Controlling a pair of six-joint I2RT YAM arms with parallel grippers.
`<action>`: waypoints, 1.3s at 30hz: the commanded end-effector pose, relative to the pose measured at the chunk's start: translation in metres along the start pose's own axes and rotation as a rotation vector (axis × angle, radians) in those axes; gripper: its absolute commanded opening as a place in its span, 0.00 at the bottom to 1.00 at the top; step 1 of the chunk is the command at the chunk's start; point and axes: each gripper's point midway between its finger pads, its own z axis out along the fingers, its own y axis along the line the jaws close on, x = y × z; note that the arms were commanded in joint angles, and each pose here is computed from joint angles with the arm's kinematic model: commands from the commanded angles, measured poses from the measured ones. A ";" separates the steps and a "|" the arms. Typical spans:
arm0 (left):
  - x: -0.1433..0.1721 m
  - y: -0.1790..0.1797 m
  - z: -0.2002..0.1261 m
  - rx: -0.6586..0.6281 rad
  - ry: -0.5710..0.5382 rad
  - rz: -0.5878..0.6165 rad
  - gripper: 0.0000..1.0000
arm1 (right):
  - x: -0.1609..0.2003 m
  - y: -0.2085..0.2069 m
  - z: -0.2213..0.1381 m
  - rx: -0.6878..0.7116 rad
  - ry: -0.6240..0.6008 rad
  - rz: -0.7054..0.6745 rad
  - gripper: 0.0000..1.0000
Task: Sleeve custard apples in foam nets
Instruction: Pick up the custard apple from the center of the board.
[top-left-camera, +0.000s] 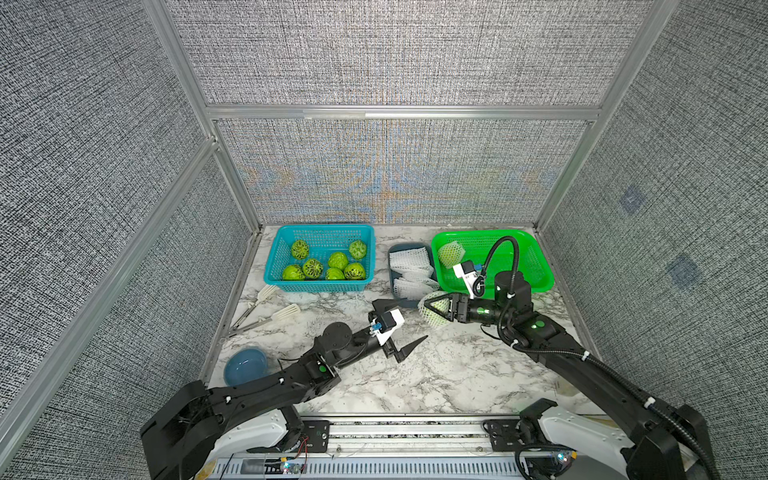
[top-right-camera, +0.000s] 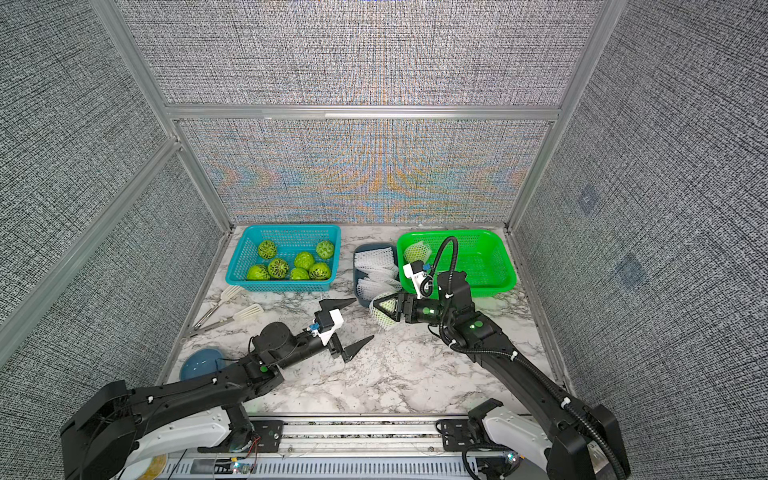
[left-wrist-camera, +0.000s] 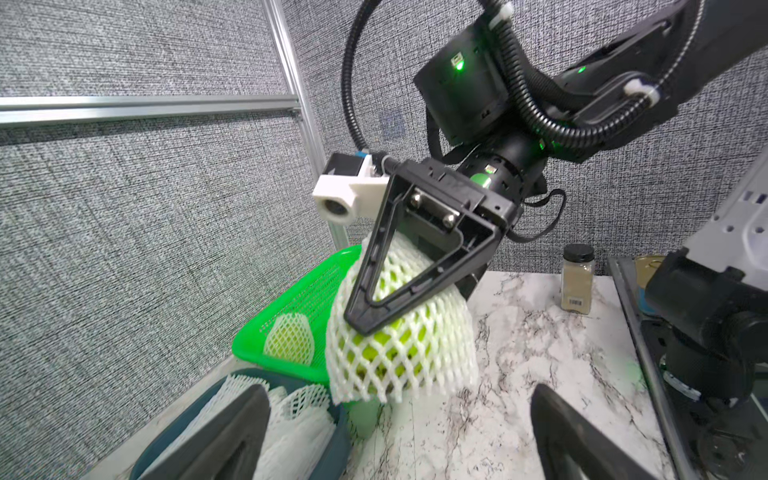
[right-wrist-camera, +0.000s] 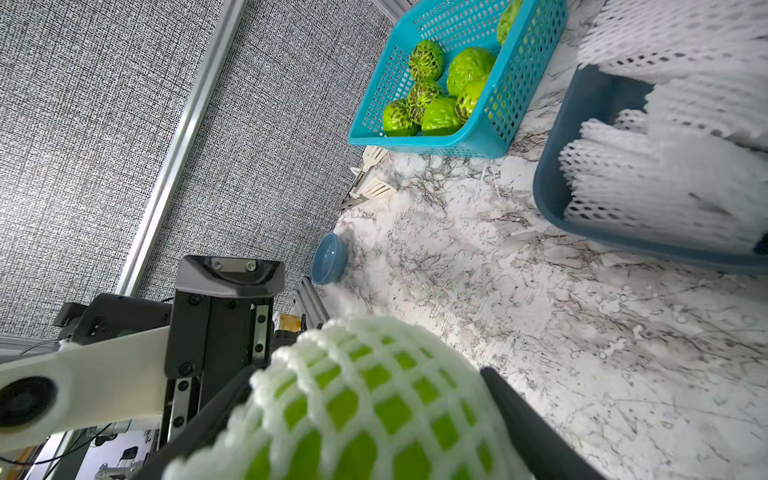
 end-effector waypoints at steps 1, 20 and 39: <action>-0.014 -0.006 0.006 0.044 -0.066 -0.004 0.99 | -0.001 0.008 -0.001 -0.039 -0.002 -0.003 0.79; -0.008 -0.006 0.034 0.077 -0.111 -0.113 0.99 | 0.002 0.027 -0.003 -0.133 -0.013 -0.032 0.79; 0.002 -0.007 0.046 0.084 -0.133 -0.160 0.89 | 0.004 0.030 -0.001 -0.159 -0.021 -0.031 0.79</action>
